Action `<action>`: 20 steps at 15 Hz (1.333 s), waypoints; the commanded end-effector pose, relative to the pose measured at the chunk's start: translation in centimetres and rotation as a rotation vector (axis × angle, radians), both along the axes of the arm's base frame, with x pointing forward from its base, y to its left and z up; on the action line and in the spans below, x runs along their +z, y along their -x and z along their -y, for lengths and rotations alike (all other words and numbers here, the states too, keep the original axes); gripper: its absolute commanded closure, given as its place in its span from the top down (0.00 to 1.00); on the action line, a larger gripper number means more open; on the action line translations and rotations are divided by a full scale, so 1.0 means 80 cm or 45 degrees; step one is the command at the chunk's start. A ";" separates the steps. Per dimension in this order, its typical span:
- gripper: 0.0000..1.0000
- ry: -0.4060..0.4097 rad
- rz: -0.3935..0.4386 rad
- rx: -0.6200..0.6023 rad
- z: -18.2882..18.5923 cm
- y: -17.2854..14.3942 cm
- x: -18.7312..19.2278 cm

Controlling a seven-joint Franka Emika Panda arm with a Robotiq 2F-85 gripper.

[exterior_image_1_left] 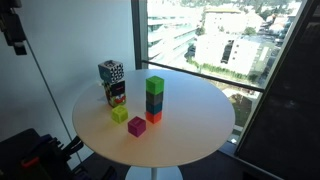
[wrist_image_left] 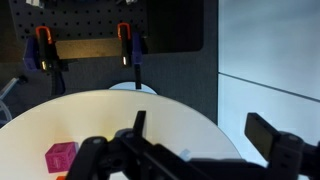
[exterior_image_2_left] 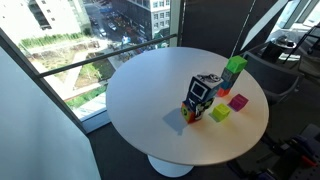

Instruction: Put the yellow block on the pink block

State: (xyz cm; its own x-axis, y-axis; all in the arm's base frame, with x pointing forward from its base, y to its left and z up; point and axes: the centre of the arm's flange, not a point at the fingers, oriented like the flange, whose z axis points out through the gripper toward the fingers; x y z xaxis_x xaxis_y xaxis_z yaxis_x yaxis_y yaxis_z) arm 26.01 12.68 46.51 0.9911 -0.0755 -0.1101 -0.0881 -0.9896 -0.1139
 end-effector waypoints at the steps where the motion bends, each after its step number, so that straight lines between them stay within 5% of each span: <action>1: 1.00 0.000 0.000 0.000 0.000 0.000 0.000; 10: 1.00 0.007 0.024 -0.011 -0.008 -0.024 0.004; 20: 1.00 0.016 0.111 -0.107 0.007 -0.098 0.017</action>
